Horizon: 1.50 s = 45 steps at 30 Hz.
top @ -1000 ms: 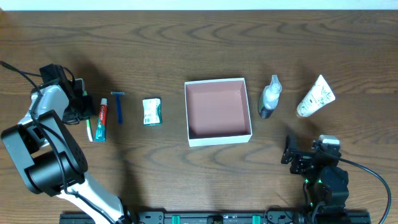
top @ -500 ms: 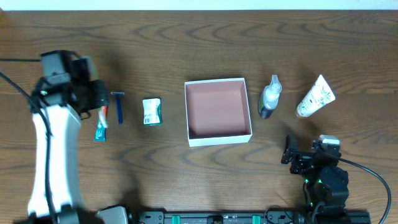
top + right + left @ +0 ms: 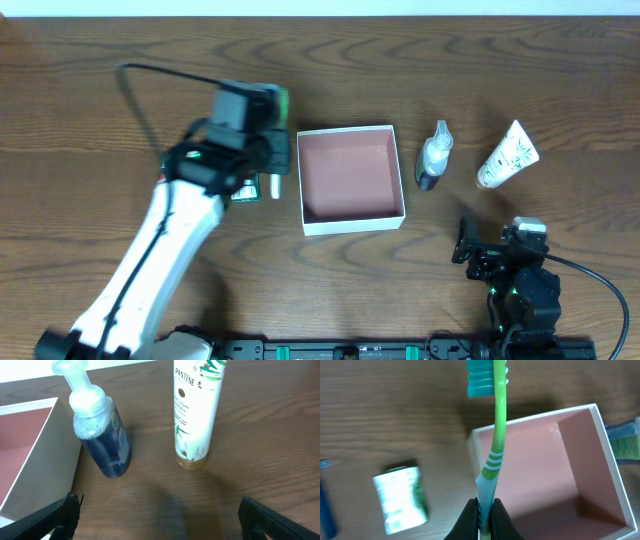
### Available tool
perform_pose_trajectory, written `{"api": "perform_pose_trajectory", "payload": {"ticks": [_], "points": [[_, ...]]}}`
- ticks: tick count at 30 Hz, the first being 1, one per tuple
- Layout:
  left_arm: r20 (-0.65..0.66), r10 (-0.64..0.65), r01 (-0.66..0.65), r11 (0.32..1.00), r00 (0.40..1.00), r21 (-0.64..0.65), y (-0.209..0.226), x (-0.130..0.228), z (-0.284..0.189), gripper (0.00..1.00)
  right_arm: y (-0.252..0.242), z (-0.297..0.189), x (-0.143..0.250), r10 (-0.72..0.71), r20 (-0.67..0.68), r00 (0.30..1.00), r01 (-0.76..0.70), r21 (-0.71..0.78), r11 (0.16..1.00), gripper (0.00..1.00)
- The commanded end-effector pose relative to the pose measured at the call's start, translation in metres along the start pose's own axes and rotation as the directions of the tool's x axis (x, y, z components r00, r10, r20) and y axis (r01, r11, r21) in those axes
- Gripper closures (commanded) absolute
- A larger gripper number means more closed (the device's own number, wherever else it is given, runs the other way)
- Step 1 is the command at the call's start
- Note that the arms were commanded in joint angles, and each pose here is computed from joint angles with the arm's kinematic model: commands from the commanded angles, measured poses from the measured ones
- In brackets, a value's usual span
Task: Pack container
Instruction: 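Carry the toothbrush with the left gripper over the white box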
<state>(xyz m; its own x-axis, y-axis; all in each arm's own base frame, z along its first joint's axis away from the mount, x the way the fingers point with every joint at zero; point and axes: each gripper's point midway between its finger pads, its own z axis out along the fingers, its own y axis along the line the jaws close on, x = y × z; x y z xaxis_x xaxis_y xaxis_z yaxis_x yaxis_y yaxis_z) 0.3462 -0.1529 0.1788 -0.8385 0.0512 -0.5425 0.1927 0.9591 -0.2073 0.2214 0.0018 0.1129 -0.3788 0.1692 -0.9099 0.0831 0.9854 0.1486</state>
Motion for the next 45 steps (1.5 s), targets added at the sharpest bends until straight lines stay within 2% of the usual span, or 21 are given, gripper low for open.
{"api": "perform_pose_trajectory", "payload": {"ticks": [1,5,11,19,26,33,40,45], "points": [[-0.046,-0.069,0.066,0.996,0.997,-0.063,-0.003,0.015,0.029,0.94,-0.002,0.000,0.000,0.011,0.005,1.000,-0.011,0.008,1.000,0.01],[-0.123,-0.114,0.099,0.987,0.986,-0.123,-0.008,0.036,0.064,0.94,-0.002,0.000,0.000,0.011,0.005,1.000,-0.011,0.008,1.000,0.01],[-0.193,-0.086,0.055,0.985,0.977,-0.161,-0.011,0.058,0.100,0.94,-0.002,0.000,0.000,0.011,0.005,1.000,-0.011,0.008,1.000,0.01],[-0.244,-0.111,0.053,0.971,0.964,-0.231,0.001,0.076,0.121,0.94,-0.002,0.000,0.000,0.011,0.005,1.000,-0.011,0.008,1.000,0.01],[-0.257,-0.123,0.062,0.970,0.958,-0.235,-0.001,0.081,0.119,0.94,-0.002,0.000,0.000,0.011,0.005,1.000,-0.011,0.008,1.000,0.01],[-0.240,-0.049,0.000,0.980,0.970,-0.198,-0.012,0.069,0.115,0.94,-0.002,0.000,0.000,0.011,0.005,1.000,-0.011,0.008,1.000,0.01],[-0.146,-0.028,0.002,0.984,0.989,-0.176,-0.019,0.042,0.087,0.95,-0.002,0.000,0.000,0.011,0.005,1.000,-0.011,0.008,1.000,0.01],[-0.129,-0.028,0.007,0.986,0.991,-0.167,-0.019,0.038,0.061,0.94,-0.002,0.000,0.000,0.011,0.005,1.000,-0.011,0.008,1.000,0.01]]}}
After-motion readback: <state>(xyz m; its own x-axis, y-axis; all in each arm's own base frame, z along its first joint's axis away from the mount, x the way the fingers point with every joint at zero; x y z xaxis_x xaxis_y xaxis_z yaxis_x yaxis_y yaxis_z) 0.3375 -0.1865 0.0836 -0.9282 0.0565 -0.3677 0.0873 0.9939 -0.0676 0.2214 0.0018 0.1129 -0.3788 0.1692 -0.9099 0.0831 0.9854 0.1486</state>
